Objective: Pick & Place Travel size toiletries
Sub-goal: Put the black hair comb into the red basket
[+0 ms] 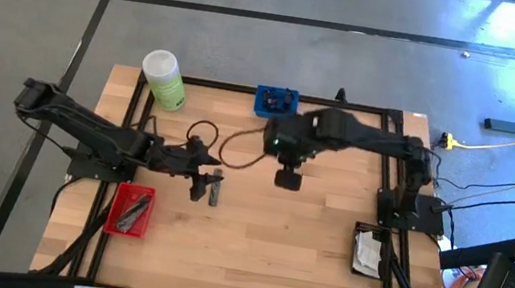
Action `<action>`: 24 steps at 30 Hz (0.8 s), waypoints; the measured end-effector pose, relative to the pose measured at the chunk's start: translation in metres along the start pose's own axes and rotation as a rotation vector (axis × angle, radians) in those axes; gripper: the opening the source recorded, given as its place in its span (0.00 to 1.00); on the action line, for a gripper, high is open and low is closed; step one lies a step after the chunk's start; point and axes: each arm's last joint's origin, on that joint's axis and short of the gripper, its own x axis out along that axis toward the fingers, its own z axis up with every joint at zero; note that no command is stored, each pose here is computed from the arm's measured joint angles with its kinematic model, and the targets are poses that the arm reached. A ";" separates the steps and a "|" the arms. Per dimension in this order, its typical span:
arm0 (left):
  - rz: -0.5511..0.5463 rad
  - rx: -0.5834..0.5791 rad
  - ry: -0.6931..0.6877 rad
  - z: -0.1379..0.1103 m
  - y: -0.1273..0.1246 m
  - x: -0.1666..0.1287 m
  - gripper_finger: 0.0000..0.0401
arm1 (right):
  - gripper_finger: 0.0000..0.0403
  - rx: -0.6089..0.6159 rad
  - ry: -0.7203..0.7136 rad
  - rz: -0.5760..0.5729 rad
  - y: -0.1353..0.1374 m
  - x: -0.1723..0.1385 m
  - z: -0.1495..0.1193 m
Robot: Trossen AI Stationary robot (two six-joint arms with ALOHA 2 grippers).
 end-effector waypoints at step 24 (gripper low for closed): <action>0.290 -0.066 0.374 -0.044 0.031 0.051 0.54 | 0.00 0.069 -0.285 0.092 0.032 0.078 -0.135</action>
